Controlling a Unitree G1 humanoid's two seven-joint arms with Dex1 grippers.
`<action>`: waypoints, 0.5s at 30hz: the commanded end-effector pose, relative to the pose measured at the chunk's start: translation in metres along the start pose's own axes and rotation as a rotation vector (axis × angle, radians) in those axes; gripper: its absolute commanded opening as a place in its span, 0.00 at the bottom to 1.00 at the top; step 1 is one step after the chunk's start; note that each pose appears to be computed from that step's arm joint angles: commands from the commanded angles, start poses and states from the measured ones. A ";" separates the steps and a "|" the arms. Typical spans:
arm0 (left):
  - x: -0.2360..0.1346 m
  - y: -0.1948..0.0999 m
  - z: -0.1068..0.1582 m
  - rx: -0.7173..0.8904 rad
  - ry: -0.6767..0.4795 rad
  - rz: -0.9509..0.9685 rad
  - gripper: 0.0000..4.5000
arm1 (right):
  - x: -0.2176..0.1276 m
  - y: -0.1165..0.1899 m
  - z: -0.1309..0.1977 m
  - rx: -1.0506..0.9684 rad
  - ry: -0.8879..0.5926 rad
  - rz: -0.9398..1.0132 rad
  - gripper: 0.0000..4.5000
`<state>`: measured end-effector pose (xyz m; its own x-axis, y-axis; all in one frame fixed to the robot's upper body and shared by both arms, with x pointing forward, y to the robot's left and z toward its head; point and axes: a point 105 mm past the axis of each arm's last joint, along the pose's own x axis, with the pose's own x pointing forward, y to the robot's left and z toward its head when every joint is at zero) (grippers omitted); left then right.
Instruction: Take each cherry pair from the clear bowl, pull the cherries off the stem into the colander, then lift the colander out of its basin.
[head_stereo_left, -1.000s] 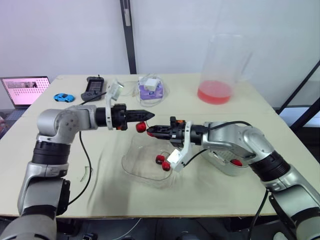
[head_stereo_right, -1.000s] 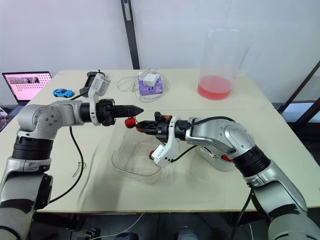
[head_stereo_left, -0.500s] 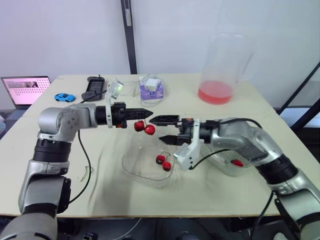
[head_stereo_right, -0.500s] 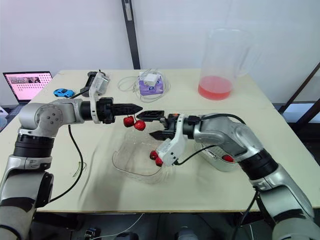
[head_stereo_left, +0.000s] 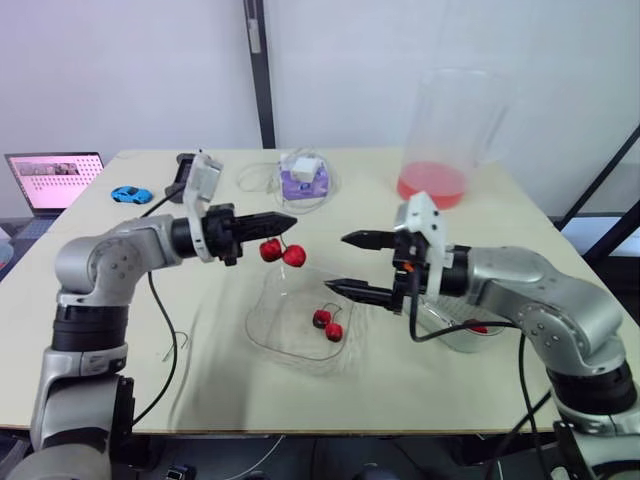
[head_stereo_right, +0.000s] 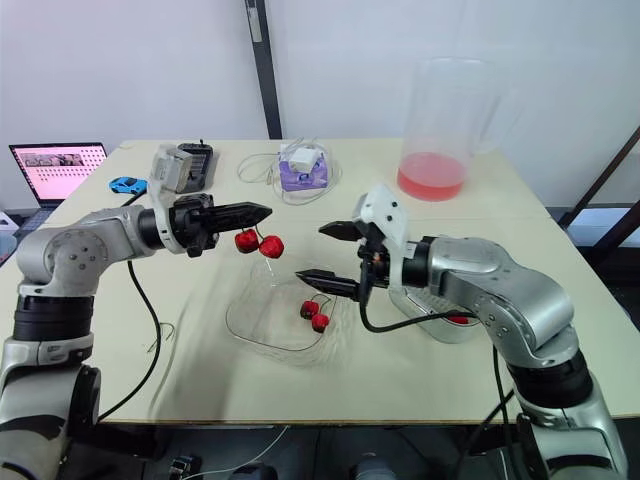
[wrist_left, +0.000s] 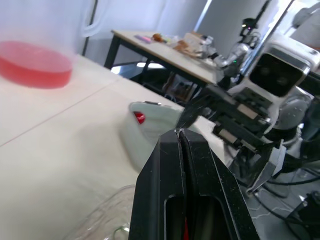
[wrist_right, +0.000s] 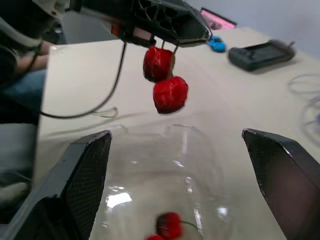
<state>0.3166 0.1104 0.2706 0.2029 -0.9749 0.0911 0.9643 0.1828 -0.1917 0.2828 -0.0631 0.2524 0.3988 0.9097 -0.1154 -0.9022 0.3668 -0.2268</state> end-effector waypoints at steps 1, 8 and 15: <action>0.002 -0.013 0.010 0.030 -0.032 -0.042 0.00 | 0.014 0.008 0.009 -0.073 0.002 0.009 0.99; 0.005 -0.015 0.011 0.027 -0.023 -0.054 0.00 | 0.037 0.011 0.006 -0.136 0.024 0.011 0.99; 0.008 -0.018 0.010 0.022 -0.024 -0.061 0.00 | 0.042 0.011 0.008 -0.135 0.005 0.013 0.48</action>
<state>0.3101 0.1023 0.2719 0.1724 -0.9795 0.1044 0.9658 0.1472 -0.2135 0.2915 -0.0217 0.2380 0.3938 0.9033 -0.1699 -0.8929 0.3321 -0.3040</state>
